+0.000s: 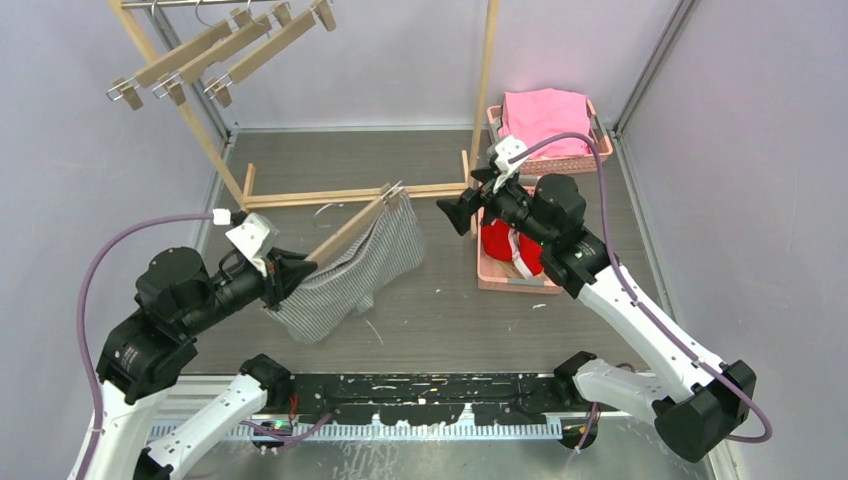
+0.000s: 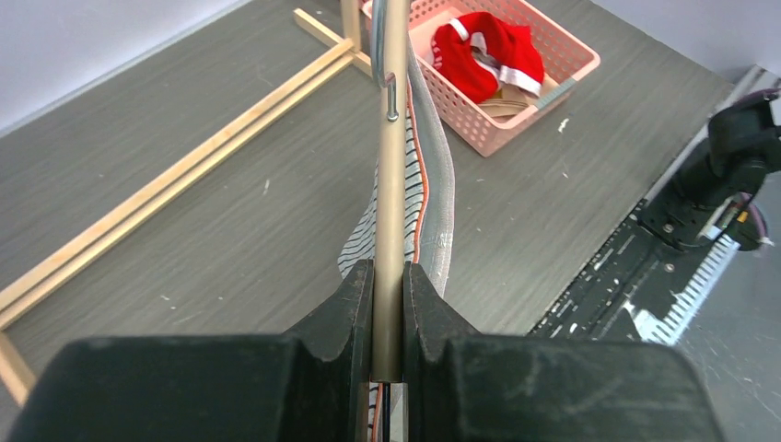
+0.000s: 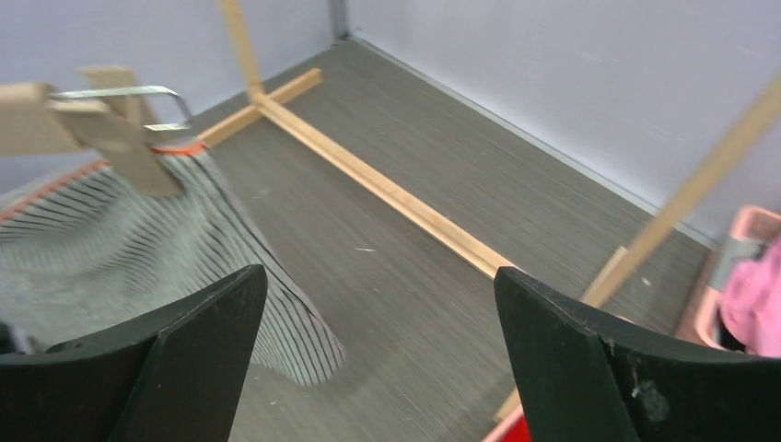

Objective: Remove the underwear clipped to the hanger

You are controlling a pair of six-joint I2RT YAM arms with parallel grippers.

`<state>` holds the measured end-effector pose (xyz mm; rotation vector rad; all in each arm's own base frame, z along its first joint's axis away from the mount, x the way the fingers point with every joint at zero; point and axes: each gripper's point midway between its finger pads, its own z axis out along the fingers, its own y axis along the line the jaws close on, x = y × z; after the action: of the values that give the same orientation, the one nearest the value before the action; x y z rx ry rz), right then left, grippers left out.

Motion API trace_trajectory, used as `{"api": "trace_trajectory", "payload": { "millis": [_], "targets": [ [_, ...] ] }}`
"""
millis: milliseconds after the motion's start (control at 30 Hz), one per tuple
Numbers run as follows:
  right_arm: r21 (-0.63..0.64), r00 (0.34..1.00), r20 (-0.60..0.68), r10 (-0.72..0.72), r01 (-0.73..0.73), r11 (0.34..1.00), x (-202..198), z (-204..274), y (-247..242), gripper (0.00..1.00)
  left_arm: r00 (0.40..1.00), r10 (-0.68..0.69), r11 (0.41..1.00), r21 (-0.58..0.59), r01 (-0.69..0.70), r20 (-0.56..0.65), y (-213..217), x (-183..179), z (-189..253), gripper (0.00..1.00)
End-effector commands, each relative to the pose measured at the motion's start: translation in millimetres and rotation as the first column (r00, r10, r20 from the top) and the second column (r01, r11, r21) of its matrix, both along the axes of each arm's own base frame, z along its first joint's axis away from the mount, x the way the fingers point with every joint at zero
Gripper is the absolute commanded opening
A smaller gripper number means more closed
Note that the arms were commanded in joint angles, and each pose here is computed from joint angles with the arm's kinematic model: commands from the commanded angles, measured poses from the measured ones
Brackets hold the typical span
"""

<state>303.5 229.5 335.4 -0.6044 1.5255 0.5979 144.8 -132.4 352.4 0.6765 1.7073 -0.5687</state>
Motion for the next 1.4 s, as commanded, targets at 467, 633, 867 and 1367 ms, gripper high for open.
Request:
{"api": "trace_trajectory", "payload": {
  "millis": [467, 633, 867, 1367],
  "targets": [
    [-0.044, 0.759, 0.218, 0.614, -0.621, 0.783, -101, 79, 53, 1.00, 0.983, -0.172, 0.977, -0.115, 0.178, 0.066, -23, -26, 19, 0.00],
    [-0.053, 0.705, 0.198, 0.681, -0.686, 0.725, -102, 76, 63, 1.00, 0.975, -0.209, 0.968, -0.124, 0.217, 0.076, -31, -24, 23, 0.00],
    [-0.029, 0.678, 0.169, 0.716, -0.723, 0.691, -94, 71, 74, 0.98, 0.971, -0.224, 0.964, -0.131, 0.234, 0.083, -35, -23, 26, 0.00],
    [0.013, 0.614, 0.162, 0.772, -0.784, 0.621, -100, 71, 81, 0.58, 0.978, -0.199, 0.969, -0.135, 0.207, 0.068, -39, -9, 20, 0.00]
  ]
}}
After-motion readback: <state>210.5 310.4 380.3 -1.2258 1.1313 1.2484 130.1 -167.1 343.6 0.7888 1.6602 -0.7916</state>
